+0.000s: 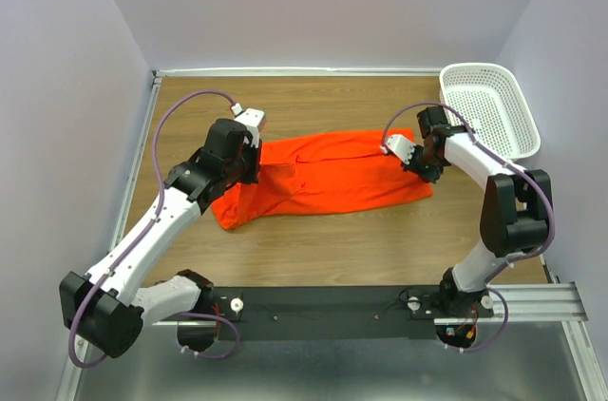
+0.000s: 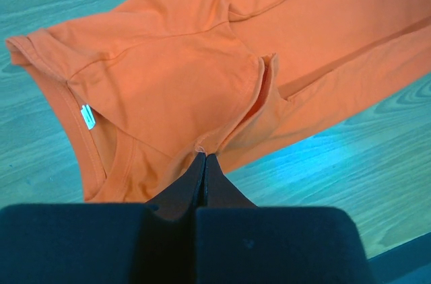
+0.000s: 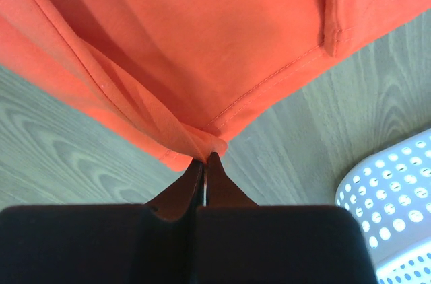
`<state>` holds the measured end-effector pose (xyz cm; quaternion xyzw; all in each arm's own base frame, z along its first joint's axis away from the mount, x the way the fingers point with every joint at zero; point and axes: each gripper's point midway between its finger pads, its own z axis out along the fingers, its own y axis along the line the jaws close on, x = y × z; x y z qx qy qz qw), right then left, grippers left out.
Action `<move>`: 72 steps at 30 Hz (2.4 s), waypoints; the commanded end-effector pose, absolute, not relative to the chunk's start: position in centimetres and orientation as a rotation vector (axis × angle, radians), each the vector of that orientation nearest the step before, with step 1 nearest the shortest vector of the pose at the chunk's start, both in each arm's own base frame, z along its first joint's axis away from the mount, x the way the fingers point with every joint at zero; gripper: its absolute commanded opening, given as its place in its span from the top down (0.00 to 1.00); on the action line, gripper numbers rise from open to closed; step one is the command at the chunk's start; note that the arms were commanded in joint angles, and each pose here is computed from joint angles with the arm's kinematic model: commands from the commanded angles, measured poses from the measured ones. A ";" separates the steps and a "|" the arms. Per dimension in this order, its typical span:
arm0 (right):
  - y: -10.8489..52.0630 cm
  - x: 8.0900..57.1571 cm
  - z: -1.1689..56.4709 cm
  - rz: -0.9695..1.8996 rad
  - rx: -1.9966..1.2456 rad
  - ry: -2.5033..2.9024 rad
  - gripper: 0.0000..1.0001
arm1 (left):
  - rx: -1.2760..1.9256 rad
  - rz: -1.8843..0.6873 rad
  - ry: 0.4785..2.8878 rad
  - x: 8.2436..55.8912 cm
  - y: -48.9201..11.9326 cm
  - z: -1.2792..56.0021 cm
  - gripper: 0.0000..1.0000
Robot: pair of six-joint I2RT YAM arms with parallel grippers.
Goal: Fold and stack the t-shirts
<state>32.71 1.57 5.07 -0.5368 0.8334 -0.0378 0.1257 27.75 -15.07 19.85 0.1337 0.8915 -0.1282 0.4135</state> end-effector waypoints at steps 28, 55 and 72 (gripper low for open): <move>1.0 34.8 4.5 -0.123 -1.494 2.481 0.95 | 0.296 -0.232 2.199 32.2 -14.7 20.8 1.00; 1.1 34.7 4.2 -0.104 -1.493 2.487 0.94 | 0.492 -0.318 2.246 34.7 -18.2 20.0 1.00; 1.2 34.5 3.9 -0.091 -1.492 2.493 0.93 | 0.622 -0.368 2.229 36.0 -20.0 19.8 1.00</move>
